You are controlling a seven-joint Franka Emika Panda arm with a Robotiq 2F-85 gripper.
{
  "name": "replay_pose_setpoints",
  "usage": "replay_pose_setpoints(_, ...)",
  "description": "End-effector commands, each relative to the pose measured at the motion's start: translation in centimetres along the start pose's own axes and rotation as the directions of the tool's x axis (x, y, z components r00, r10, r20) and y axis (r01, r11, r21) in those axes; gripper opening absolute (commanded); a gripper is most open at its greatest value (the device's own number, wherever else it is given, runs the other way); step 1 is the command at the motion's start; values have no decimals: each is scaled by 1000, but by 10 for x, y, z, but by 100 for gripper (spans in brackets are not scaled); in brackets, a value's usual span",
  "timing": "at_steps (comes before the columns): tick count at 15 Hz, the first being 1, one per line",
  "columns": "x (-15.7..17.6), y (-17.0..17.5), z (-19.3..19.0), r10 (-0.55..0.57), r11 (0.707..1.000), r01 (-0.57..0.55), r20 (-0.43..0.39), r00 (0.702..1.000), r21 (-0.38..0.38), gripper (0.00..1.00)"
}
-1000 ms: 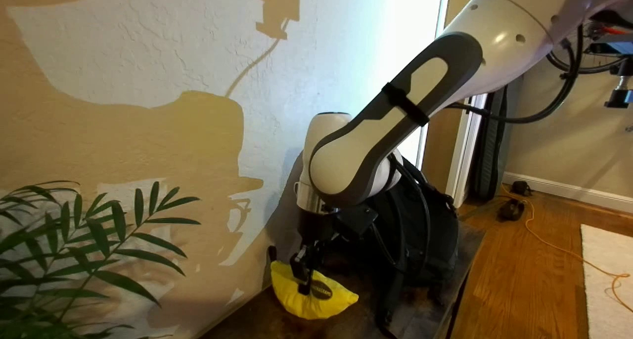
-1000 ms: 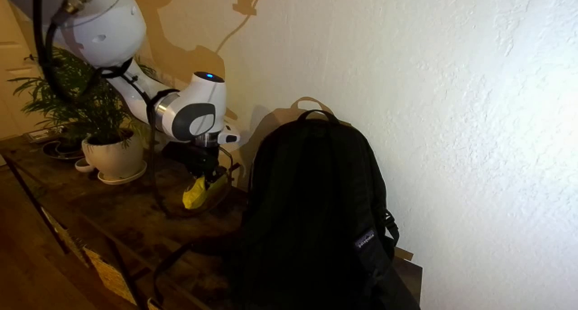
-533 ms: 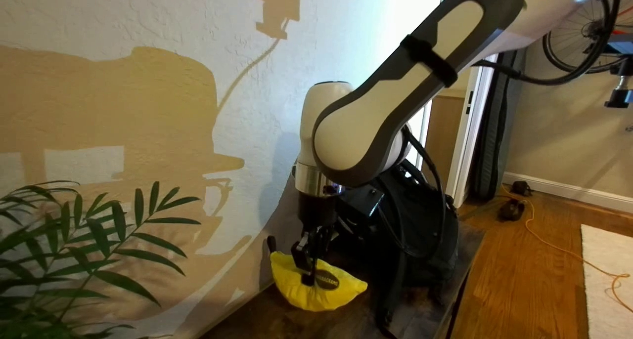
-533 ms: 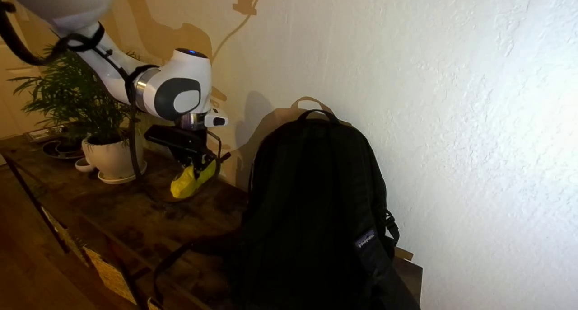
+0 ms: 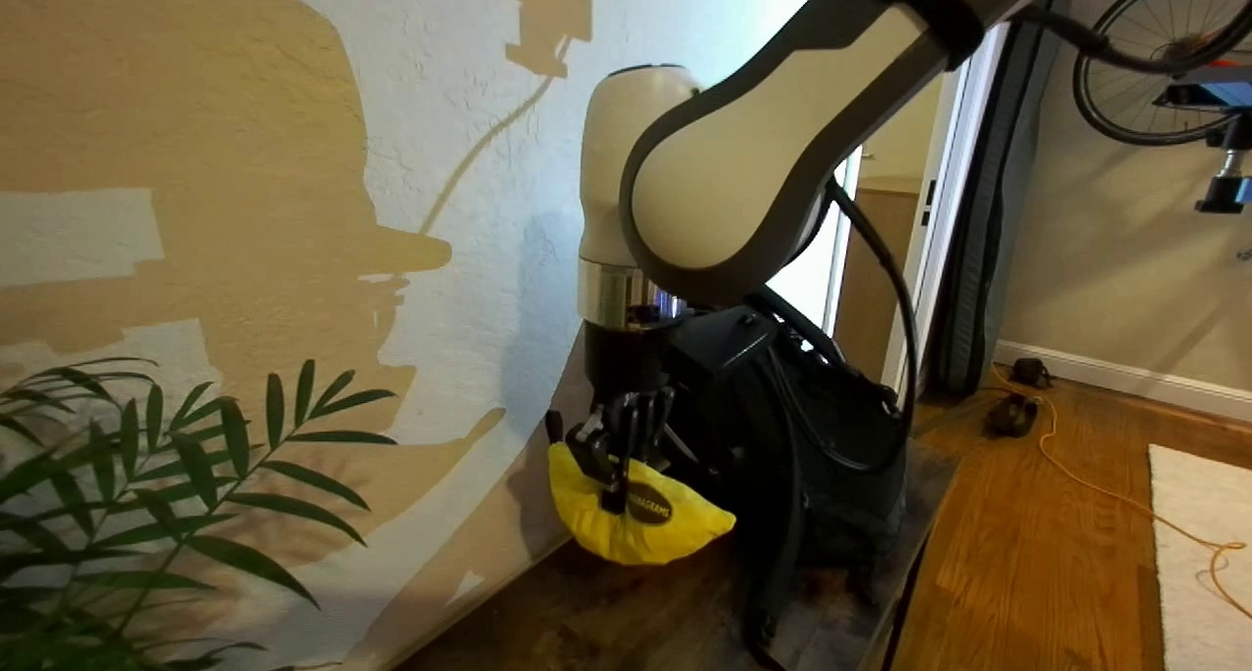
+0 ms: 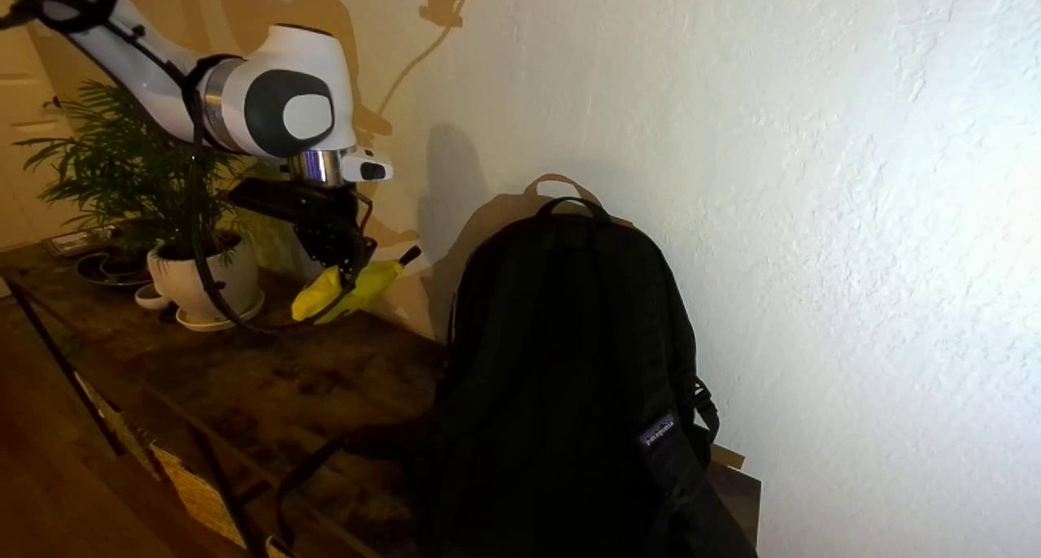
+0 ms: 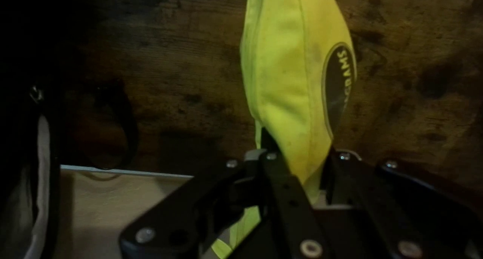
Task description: Put the yellow thing in the bag
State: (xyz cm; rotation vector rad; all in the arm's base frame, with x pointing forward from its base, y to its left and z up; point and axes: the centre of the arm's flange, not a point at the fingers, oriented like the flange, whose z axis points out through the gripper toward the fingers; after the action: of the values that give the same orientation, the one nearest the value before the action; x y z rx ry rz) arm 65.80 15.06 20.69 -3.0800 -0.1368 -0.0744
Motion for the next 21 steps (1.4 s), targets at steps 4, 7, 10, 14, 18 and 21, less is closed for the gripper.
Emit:
replay_pose_setpoints(4, -26, -1, -51, 188, 976, -185, 17, 982, -112, 9)
replay_pose_setpoints(7, -29, -2, -65, 249, 956, -247, -9, 969, -159, 9)
replay_pose_setpoints(10, -32, -5, -79, 308, 926, -306, -27, 951, -219, 10)
replay_pose_setpoints(14, -42, 0, -89, 364, 894, -354, -15, 931, -274, 10)
replay_pose_setpoints(18, -47, 20, -94, 413, 857, -396, -18, 910, -331, 9)
replay_pose_setpoints(21, -40, 40, -96, 422, 833, -405, -40, 906, -377, 9)
